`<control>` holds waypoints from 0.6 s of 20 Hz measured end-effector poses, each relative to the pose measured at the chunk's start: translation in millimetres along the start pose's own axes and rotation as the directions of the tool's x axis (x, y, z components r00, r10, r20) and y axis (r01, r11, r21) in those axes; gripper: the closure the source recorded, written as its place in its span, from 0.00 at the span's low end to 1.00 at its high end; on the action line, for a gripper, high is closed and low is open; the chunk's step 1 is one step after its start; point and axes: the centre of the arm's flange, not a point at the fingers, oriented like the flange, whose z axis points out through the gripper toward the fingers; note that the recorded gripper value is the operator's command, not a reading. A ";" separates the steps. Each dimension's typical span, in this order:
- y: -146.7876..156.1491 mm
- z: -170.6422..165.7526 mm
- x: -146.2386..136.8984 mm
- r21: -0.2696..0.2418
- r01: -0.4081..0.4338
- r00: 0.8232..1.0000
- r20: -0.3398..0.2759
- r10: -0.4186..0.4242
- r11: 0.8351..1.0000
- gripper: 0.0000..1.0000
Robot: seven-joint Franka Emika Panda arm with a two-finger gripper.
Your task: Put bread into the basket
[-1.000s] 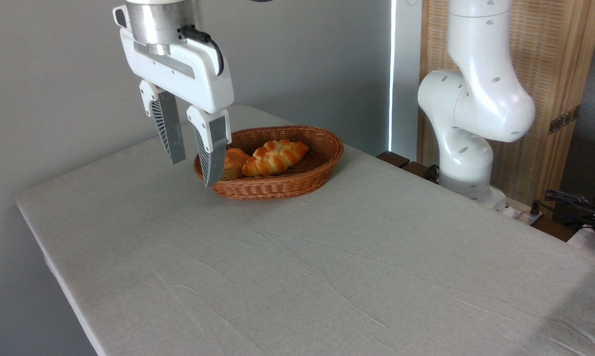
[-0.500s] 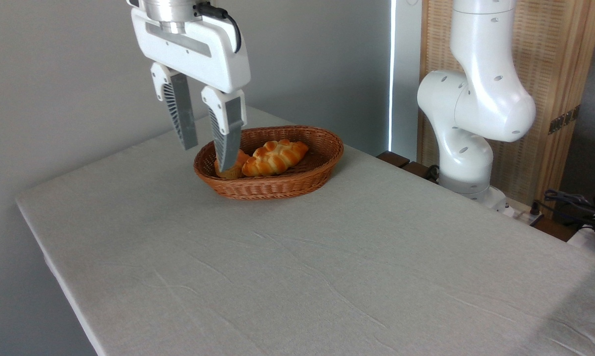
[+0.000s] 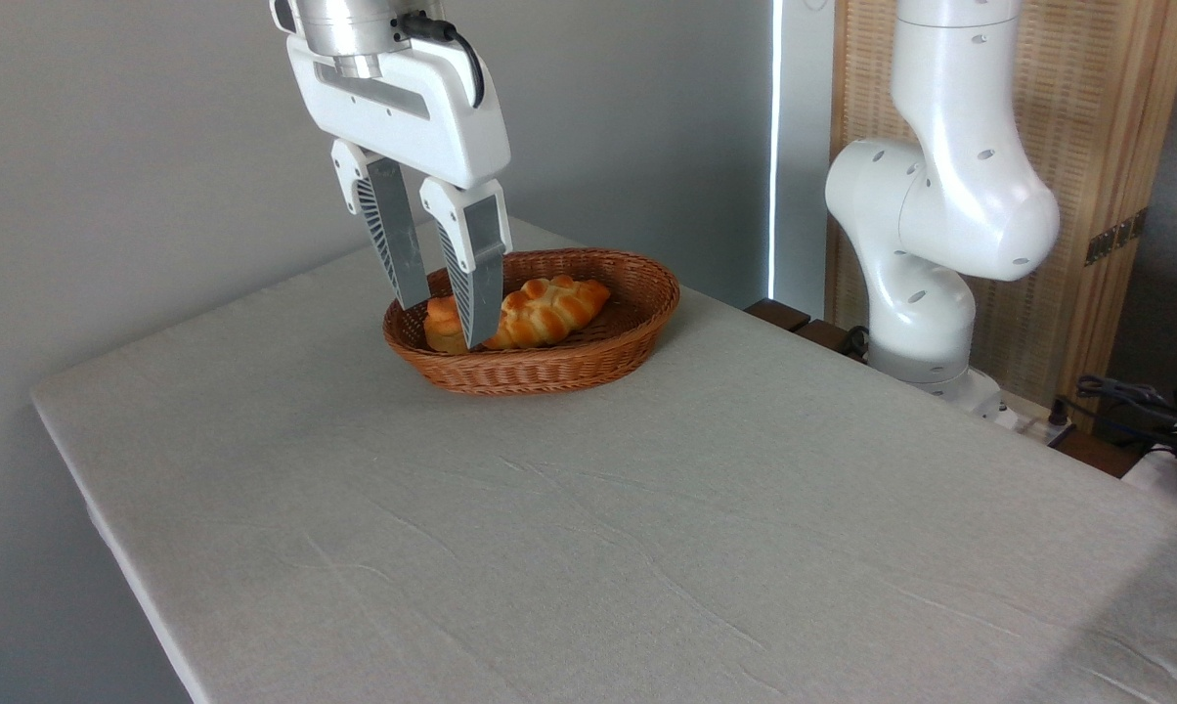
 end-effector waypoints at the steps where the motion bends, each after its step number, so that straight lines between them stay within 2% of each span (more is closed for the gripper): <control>1: -0.5 0.2 -0.2 0.004 0.000 1.000 0.003 0.000 1.000 0.00; 12: -2.3 -0.5 0.4 0.013 0.003 1.000 -0.005 -0.003 1.000 0.00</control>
